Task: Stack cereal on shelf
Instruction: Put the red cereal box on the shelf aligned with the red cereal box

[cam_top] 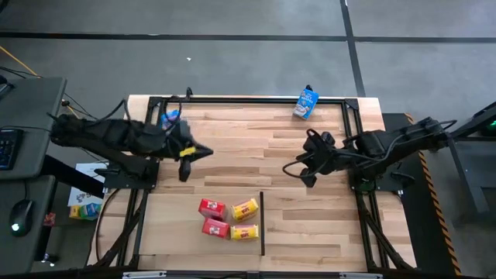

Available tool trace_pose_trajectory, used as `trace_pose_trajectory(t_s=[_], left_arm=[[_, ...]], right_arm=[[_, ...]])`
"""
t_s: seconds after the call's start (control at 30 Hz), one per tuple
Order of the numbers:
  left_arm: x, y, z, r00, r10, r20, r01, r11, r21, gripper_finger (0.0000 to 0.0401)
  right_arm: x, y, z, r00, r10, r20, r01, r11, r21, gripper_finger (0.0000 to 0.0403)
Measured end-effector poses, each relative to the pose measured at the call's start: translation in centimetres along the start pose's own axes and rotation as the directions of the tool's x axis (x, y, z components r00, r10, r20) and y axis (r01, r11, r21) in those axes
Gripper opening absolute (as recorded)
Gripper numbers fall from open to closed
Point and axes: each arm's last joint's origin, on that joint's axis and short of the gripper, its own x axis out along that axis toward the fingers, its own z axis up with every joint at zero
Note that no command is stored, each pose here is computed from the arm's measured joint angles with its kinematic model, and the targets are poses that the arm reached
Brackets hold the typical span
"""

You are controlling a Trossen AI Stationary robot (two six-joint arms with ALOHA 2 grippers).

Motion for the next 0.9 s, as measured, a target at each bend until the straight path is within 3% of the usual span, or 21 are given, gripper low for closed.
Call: trace_pose_trajectory(t_s=[0.2,0.33,0.5,0.6,0.8,0.9], left_arm=[[-2.9,1.0,-3.1,0.990,-0.134,-0.032,0.128,0.980,-0.152,0.0000],[-3.1,0.2,-4.8,0.945,-0.239,-0.222,0.192,0.958,-0.213,0.0000],[-0.9,-1.8,-7.7,0.853,-0.198,-0.483,0.144,0.979,-0.147,0.0000],[0.4,-3.1,-8.4,0.835,-0.195,-0.514,0.153,0.980,-0.124,0.0000],[1.8,-5.0,-9.6,0.750,-0.273,-0.602,0.250,0.960,-0.125,0.0000],[2.2,-5.2,-9.9,0.764,-0.246,-0.596,0.245,0.966,-0.085,0.0000]], right_arm=[[0.1,-0.4,-0.5,1.000,0.000,-0.004,0.000,0.999,0.034,0.0000],[0.1,-0.3,-0.4,1.000,0.010,0.009,-0.010,0.999,0.040,0.0000],[0.1,-0.3,-0.4,1.000,0.008,0.015,-0.009,0.999,0.042,0.0000],[0.1,-0.3,-0.4,1.000,0.005,0.018,-0.006,0.999,0.042,0.0000],[0.1,-0.3,-0.3,0.999,-0.013,0.033,0.011,0.999,0.040,0.0000],[0.1,-0.4,-0.3,0.999,-0.020,0.039,0.018,0.999,0.040,0.0000]])
